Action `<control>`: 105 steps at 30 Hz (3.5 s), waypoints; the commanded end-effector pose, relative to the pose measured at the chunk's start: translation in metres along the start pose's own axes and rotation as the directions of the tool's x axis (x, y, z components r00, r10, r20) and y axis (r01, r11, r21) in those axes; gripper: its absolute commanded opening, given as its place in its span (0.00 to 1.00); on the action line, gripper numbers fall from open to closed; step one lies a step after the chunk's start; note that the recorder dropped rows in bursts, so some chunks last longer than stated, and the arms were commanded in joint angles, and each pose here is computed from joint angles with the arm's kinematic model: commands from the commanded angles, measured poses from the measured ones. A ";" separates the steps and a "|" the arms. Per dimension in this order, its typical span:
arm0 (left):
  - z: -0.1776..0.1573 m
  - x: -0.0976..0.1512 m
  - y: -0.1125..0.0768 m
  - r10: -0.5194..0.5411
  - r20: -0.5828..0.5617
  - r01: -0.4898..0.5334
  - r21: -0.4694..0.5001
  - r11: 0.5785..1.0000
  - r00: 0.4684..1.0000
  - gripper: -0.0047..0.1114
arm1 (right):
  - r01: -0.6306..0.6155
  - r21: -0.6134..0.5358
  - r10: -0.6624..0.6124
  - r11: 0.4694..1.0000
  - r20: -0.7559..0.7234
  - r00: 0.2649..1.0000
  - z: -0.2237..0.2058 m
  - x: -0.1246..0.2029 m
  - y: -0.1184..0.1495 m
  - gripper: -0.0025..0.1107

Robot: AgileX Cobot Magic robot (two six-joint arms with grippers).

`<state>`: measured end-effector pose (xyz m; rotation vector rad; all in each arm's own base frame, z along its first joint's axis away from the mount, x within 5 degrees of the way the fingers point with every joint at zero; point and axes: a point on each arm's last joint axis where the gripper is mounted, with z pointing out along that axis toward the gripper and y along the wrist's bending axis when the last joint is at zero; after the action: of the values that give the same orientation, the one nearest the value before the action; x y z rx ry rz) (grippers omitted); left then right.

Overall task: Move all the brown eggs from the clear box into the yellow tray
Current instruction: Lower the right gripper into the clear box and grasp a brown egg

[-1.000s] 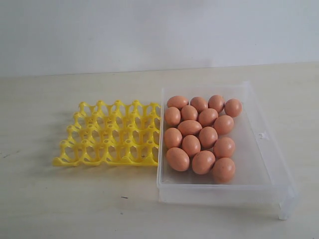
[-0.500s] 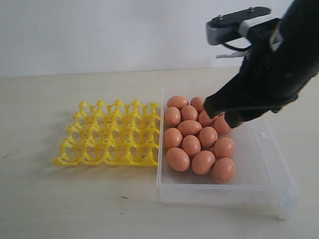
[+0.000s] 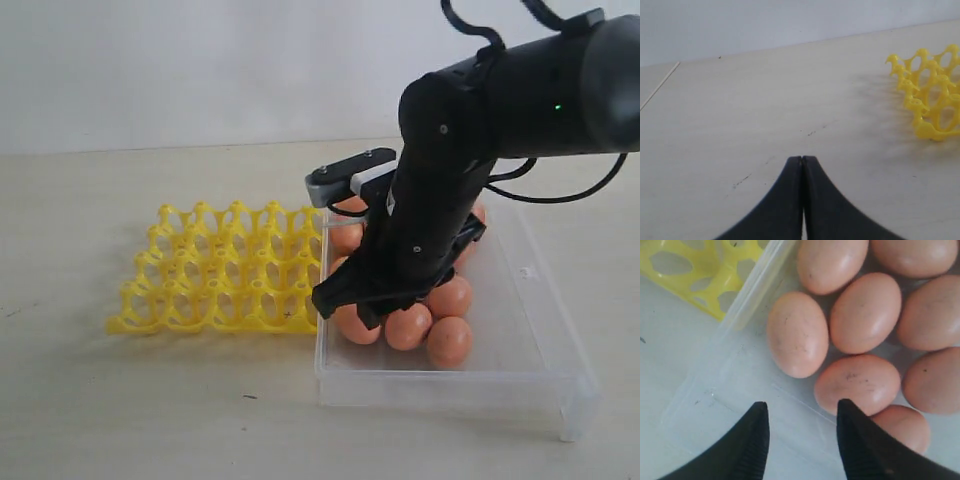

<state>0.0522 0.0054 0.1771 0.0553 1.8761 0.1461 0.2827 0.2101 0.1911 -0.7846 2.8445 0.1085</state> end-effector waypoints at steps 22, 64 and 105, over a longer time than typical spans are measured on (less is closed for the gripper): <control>0.000 -0.002 0.000 -0.005 0.013 0.005 0.006 1.000 1.000 0.04 | 0.083 -0.011 -0.083 0.996 0.029 0.996 0.023 -0.034 0.002 0.48; 0.000 -0.002 0.000 -0.005 0.013 0.005 0.006 1.000 1.000 0.04 | 0.127 -0.021 -0.129 0.992 -0.087 0.988 0.069 -0.044 -0.003 0.02; 0.000 -0.002 0.000 -0.005 0.013 0.005 0.006 1.000 1.000 0.04 | 0.159 -0.016 -0.160 0.987 -0.027 0.987 0.072 -0.035 -0.005 0.52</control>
<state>0.0522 0.0054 0.1771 0.0553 1.8761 0.1461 0.3228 0.2330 0.1350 -1.0282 2.7972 0.0960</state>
